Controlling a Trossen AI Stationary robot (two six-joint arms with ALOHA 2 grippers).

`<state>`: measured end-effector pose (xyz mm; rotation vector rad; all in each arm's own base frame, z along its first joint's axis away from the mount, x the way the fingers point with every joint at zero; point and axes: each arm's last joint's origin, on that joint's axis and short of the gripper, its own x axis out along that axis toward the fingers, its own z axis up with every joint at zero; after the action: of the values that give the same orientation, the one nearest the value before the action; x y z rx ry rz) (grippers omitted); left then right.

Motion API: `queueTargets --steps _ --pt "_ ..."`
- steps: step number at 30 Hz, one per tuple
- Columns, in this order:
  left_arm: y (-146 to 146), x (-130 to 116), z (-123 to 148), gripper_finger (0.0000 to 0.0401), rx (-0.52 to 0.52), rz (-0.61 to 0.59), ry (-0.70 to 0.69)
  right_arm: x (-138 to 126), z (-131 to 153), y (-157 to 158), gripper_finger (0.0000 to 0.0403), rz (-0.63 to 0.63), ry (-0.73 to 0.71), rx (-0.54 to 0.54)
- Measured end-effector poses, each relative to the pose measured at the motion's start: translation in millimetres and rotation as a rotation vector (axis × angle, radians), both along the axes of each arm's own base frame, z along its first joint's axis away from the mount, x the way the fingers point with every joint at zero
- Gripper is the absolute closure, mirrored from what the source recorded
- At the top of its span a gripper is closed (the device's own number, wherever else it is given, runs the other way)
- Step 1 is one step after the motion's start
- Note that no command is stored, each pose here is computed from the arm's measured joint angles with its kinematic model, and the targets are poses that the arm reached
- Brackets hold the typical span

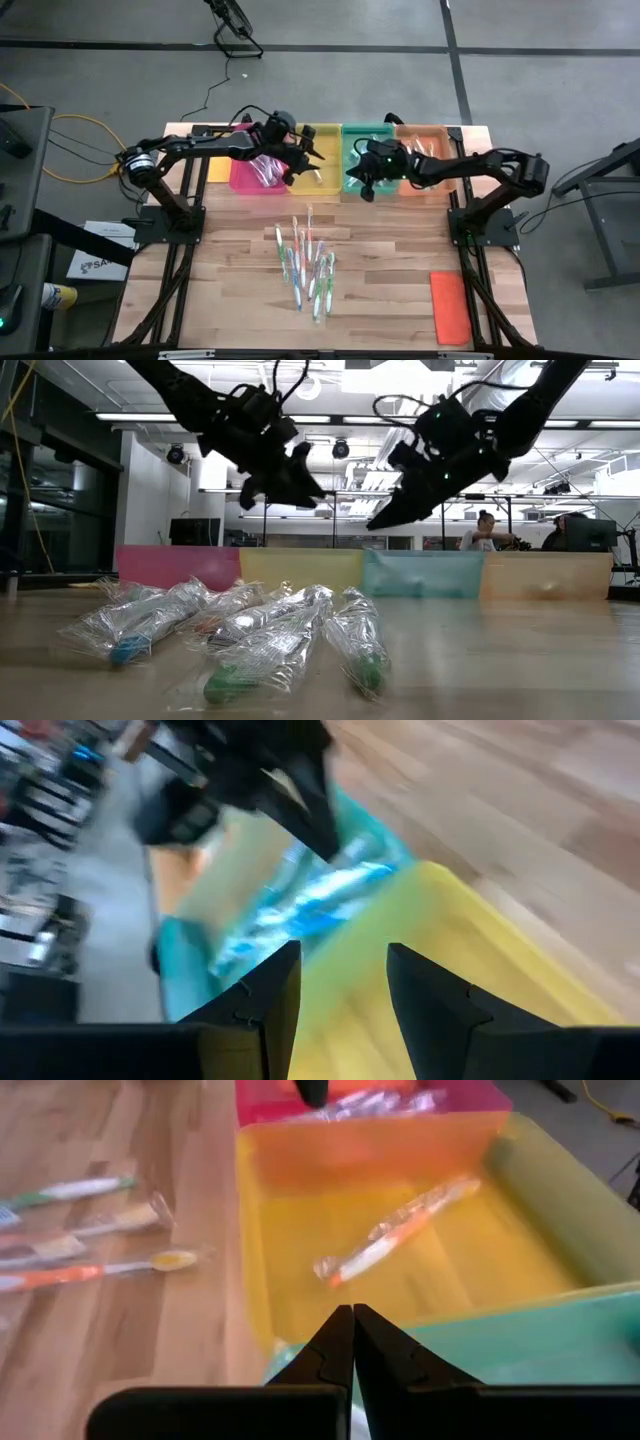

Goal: Pick & Place Toothbrushes
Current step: Put the green toothbrush into the orange bin

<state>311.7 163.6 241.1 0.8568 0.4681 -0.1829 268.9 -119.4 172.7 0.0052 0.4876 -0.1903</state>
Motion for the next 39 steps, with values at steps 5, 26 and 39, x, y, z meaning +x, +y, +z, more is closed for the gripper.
queueTargets --steps 5,26,39 --pt "-12 -14 4 0.0256 0.000 -0.077 0.106 -5 17 15 0.0399 -0.027 0.009 -0.058" --pt "-129 -32 -21 0.0255 0.070 -0.540 0.655 -27 47 64 0.0266 -0.008 0.074 -0.017" --pt "-180 -16 -48 0.0255 0.179 -0.587 0.766 -26 40 107 0.0222 0.074 0.141 0.078"
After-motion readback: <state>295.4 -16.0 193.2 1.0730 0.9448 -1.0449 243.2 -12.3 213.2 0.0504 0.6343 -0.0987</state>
